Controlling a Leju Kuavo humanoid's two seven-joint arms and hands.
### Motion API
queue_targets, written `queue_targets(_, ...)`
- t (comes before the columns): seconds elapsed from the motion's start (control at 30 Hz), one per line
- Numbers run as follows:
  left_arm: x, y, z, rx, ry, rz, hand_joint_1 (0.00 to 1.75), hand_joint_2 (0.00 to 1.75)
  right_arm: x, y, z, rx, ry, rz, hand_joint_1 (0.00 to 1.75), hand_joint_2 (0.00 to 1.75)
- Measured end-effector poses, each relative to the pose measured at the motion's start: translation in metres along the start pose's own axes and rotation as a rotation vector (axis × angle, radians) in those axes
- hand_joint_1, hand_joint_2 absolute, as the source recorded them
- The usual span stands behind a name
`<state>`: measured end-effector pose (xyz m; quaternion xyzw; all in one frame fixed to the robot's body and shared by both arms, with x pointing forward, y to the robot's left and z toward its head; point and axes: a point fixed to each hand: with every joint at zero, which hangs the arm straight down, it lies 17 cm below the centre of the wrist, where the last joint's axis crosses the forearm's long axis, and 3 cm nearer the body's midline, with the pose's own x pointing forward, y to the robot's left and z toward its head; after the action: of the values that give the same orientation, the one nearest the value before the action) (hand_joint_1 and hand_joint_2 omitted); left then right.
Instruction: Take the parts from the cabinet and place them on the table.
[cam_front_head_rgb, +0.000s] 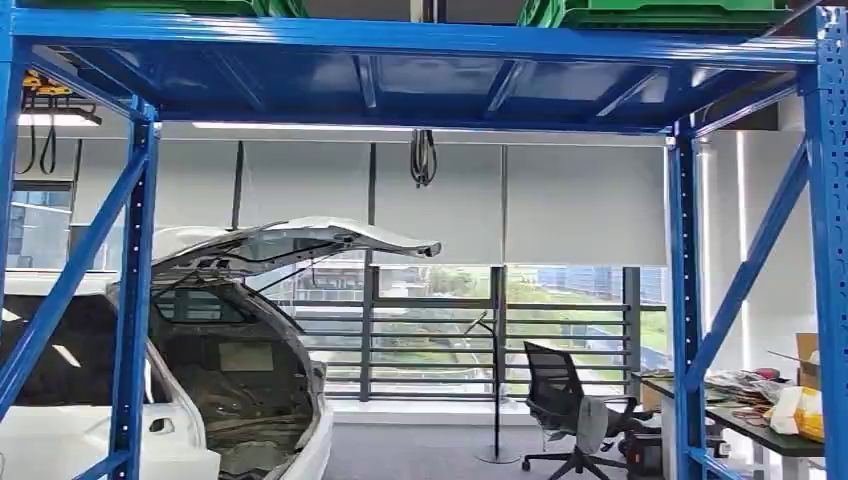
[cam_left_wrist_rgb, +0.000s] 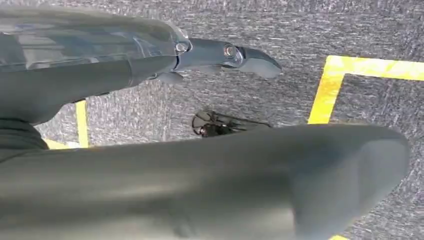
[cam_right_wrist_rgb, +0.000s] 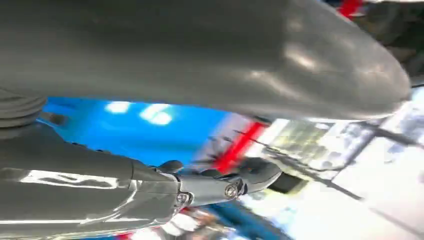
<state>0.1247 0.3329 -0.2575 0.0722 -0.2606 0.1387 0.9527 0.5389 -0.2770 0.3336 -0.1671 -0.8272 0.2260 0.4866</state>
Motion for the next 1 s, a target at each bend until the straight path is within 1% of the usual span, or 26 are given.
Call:
queue_targets(0.2,-0.001,-0.017,0.002,-0.030,-0.006,0.023,0.00,0.00,0.070,-0.012,-0.022,0.026,-0.166,0.095,0.00,0.00)
queue_targets(0.33,-0.001,-0.026,0.004,-0.054,-0.013,0.021,0.00,0.00,0.100,-0.012,-0.026,0.050,-0.237,0.128,0.00,0.00)
queue_targets(0.47,-0.002,-0.030,0.005,-0.061,-0.014,0.029,0.00,0.00,0.108,-0.012,-0.025,0.065,-0.257,0.133,0.00,0.00)
queue_targets(1.0,0.000,-0.032,0.005,-0.062,-0.022,0.043,0.00,0.00,0.113,-0.009,-0.022,0.091,-0.274,0.151,0.00,0.00)
